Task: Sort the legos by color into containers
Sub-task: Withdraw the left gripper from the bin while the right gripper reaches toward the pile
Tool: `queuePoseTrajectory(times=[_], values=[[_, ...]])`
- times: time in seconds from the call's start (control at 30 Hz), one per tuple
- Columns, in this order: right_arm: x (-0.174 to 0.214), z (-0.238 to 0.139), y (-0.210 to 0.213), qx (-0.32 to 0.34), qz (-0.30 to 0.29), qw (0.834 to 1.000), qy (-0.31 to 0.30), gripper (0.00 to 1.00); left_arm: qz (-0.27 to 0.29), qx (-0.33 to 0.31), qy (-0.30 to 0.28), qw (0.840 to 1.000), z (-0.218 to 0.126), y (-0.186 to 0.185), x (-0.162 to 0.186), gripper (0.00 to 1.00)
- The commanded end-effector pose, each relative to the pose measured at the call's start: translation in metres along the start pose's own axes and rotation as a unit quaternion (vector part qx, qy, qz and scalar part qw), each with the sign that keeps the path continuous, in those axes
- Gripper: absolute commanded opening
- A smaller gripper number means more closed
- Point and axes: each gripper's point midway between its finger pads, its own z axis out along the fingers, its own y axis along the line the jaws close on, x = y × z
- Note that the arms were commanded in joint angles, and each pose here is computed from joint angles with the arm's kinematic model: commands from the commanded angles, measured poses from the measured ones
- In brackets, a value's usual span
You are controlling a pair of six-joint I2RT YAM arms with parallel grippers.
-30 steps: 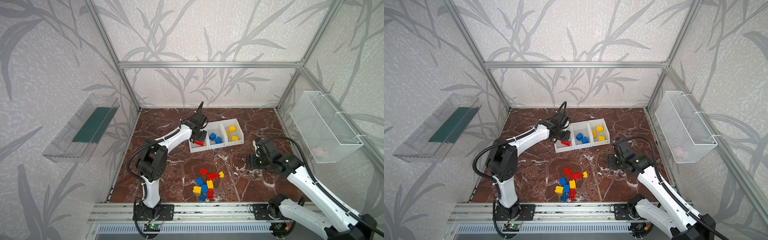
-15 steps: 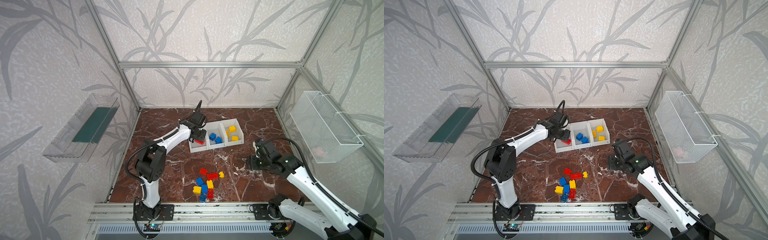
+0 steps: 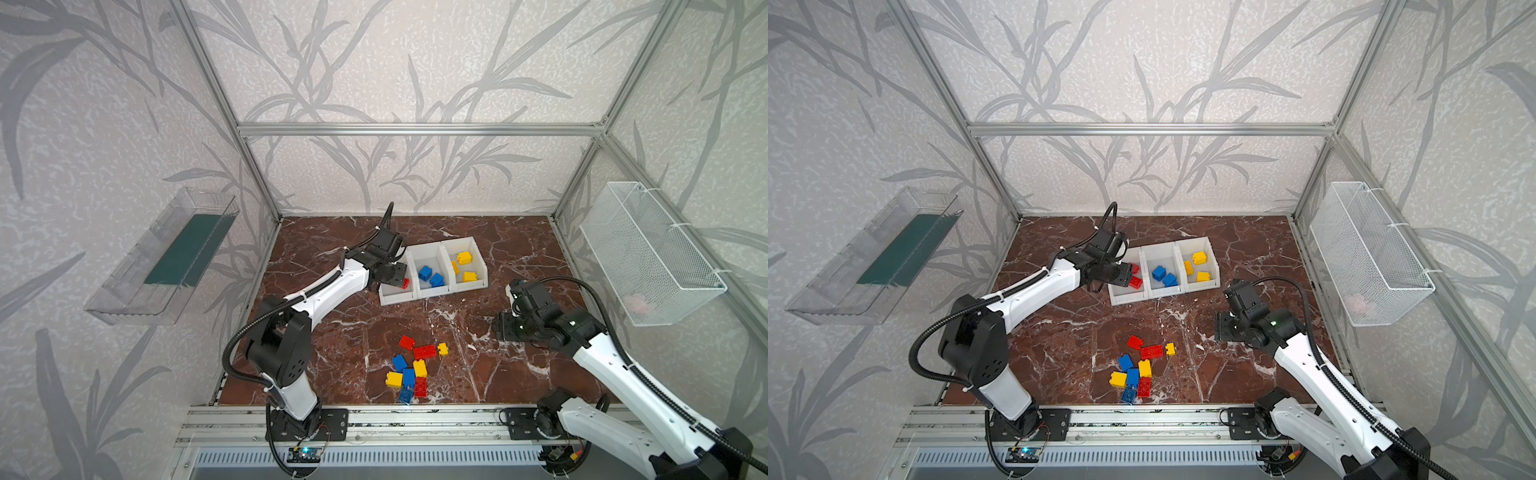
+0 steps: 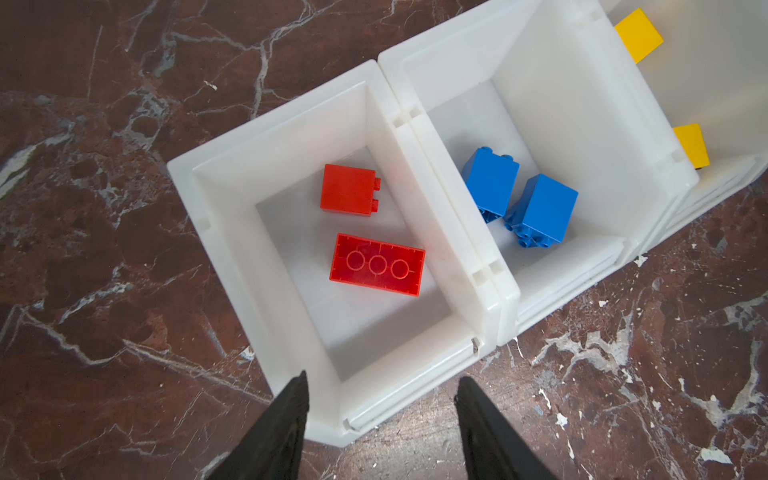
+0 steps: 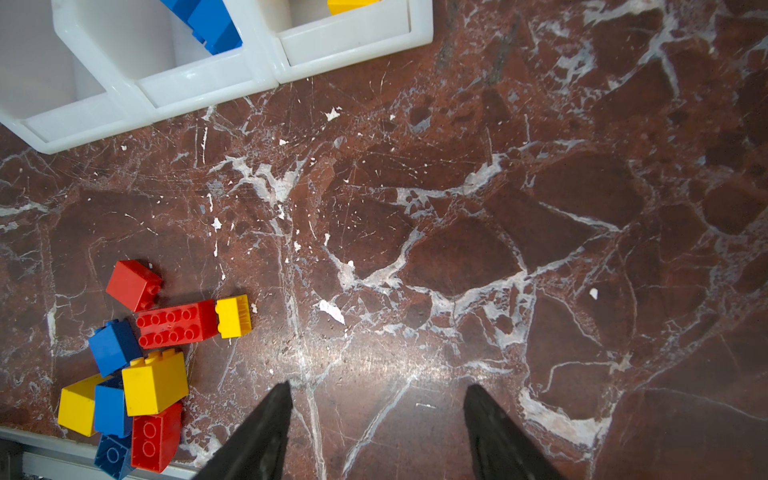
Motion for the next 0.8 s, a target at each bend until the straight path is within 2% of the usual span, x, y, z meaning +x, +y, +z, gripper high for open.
queuePoseTrajectory(times=[0.0, 0.37, 0.77], values=[[0.008, 0.004, 0.004, -0.001, -0.004, 1.0, 0.014, 0.67, -0.018, -0.009, -0.028, 0.999, -0.02, 0.008, -0.002, 0.6], [0.025, 0.034, 0.081, -0.01, -0.084, 0.994, 0.065, 0.67, -0.072, -0.041, -0.082, 0.993, -0.056, 0.039, 0.043, 0.62], [0.056, 0.069, 0.18, -0.007, -0.168, 0.981, 0.093, 0.71, -0.103, -0.052, -0.102, 0.988, -0.073, 0.056, 0.079, 0.64]])
